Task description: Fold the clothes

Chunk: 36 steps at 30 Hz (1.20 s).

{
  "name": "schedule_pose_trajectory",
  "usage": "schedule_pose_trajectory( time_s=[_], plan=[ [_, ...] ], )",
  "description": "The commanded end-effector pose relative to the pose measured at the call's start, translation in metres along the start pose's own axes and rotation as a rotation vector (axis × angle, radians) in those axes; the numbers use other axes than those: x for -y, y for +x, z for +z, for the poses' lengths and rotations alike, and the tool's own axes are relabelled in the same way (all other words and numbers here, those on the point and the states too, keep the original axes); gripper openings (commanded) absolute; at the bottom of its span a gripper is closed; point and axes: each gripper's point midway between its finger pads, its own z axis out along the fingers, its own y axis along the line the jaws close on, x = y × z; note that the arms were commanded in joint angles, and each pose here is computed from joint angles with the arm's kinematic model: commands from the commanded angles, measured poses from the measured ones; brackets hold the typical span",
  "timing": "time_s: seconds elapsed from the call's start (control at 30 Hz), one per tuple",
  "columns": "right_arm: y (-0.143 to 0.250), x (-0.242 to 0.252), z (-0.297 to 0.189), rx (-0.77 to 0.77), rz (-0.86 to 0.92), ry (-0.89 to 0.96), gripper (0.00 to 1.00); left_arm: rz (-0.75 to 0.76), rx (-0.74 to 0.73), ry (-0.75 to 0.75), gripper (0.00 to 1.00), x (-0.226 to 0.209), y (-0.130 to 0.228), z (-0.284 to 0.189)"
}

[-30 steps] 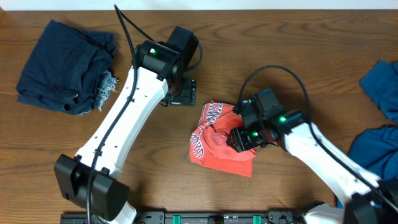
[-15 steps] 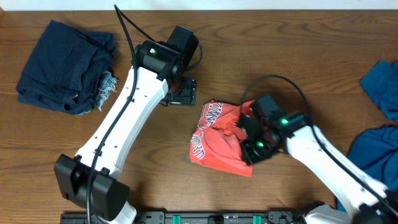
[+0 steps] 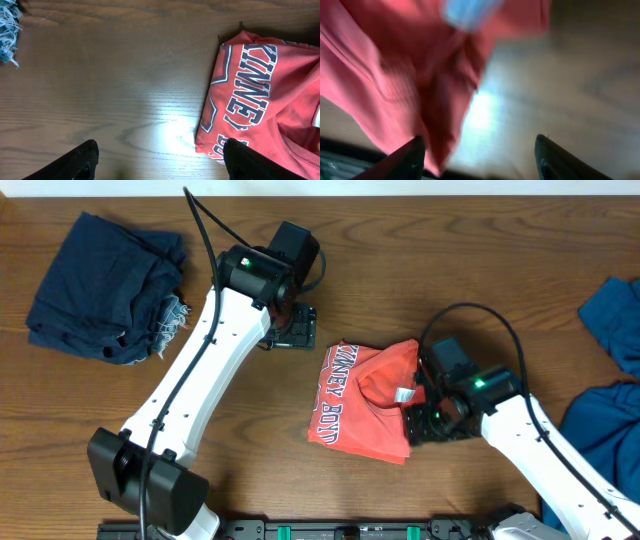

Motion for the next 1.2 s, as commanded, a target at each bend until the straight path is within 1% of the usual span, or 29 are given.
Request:
schedule_pose_trajectory(
  time_s=[0.0,0.07,0.17,0.37,0.4,0.43,0.47,0.53,0.57,0.67,0.73,0.77,0.87,0.9,0.93,0.97,1.0,1.07,1.1,1.17],
  plan=[
    [-0.018,-0.013,-0.006,0.058,0.002,-0.09,0.69,0.007,-0.01,-0.009,0.8,-0.003,0.002,0.002],
    [-0.026,-0.023,-0.007,0.085,-0.005,-0.15,0.69,0.007,-0.014,-0.011,0.8,-0.003,0.003,0.002],
    [-0.032,-0.038,-0.01,0.103,-0.019,-0.233,0.64,0.007,-0.013,-0.01,0.8,-0.003,0.003,0.002],
    [-0.022,-0.039,0.004,0.038,0.028,-0.249,0.59,0.006,-0.008,-0.009,0.8,-0.003,0.002,0.002],
    [-0.021,-0.038,0.008,0.026,0.033,-0.242,0.54,0.006,-0.006,-0.008,0.8,-0.003,0.001,0.002],
    [-0.02,-0.037,0.011,0.018,0.035,-0.236,0.44,0.006,-0.005,-0.008,0.8,-0.003,0.001,0.002],
    [-0.021,-0.036,0.013,0.012,0.037,-0.234,0.31,0.006,-0.005,-0.007,0.8,-0.002,0.001,0.002],
    [-0.024,-0.037,0.015,0.019,0.034,-0.235,0.04,0.006,-0.005,-0.008,0.8,-0.003,0.001,0.002],
    [-0.025,-0.035,0.015,0.024,0.034,-0.226,0.01,0.006,-0.005,-0.008,0.81,-0.003,0.001,0.002],
    [-0.02,-0.014,0.01,0.025,0.072,-0.121,0.01,0.007,-0.006,-0.008,0.8,-0.003,0.001,0.002],
    [-0.006,0.019,0.004,-0.007,0.187,0.031,0.01,0.006,-0.005,-0.008,0.8,-0.003,0.001,0.002],
    [0.003,0.03,0.001,-0.03,0.229,0.077,0.01,0.006,-0.005,-0.008,0.8,-0.003,0.001,0.002],
    [0.023,0.043,-0.004,-0.104,0.279,0.117,0.02,0.005,0.001,-0.005,0.81,-0.002,0.0,0.002],
    [0.027,0.044,-0.005,-0.12,0.287,0.122,0.17,0.005,0.003,-0.004,0.8,-0.002,-0.001,0.002],
    [0.029,0.045,-0.005,-0.125,0.289,0.124,0.45,0.005,0.005,-0.003,0.8,-0.002,-0.002,0.002],
    [0.028,0.045,-0.005,-0.125,0.289,0.125,0.58,0.005,0.005,-0.003,0.8,-0.001,-0.002,0.002],
    [0.026,0.045,-0.005,-0.115,0.29,0.124,0.63,0.005,0.005,-0.003,0.8,-0.001,-0.002,0.002],
    [0.017,0.049,-0.004,-0.076,0.298,0.13,0.64,0.006,0.004,-0.004,0.81,-0.002,-0.001,0.002],
    [0.011,0.051,-0.004,-0.052,0.303,0.131,0.64,0.006,0.002,-0.005,0.81,-0.002,-0.001,0.002],
    [-0.007,0.054,-0.004,0.016,0.304,0.112,0.6,0.006,-0.002,-0.006,0.81,-0.002,0.0,0.002]
  ],
)
